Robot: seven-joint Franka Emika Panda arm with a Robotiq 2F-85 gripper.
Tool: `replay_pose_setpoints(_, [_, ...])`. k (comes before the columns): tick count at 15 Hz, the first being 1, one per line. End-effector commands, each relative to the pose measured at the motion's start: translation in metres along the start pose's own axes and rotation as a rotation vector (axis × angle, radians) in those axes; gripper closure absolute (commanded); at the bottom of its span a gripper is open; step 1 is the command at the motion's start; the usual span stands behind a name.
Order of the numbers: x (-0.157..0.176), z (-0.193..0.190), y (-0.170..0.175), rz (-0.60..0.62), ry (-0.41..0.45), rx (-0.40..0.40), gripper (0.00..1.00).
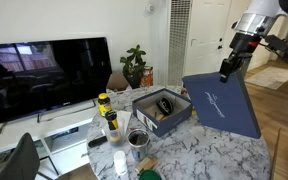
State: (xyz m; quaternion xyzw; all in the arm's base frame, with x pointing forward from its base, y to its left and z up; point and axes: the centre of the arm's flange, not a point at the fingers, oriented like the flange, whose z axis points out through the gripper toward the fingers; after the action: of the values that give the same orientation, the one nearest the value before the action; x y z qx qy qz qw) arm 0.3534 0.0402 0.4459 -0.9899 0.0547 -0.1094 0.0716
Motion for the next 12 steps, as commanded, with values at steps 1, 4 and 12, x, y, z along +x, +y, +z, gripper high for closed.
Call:
replay_pose_setpoints(1, [0.002,0.038,-0.008,-0.008,-0.012,-0.043,1.0])
replay_pose_setpoints(4, [0.004,0.055,-0.009,-0.003,-0.021,-0.027,0.76])
replay_pose_setpoints(12, [0.06,0.031,0.103,0.281,0.093,0.233,0.23])
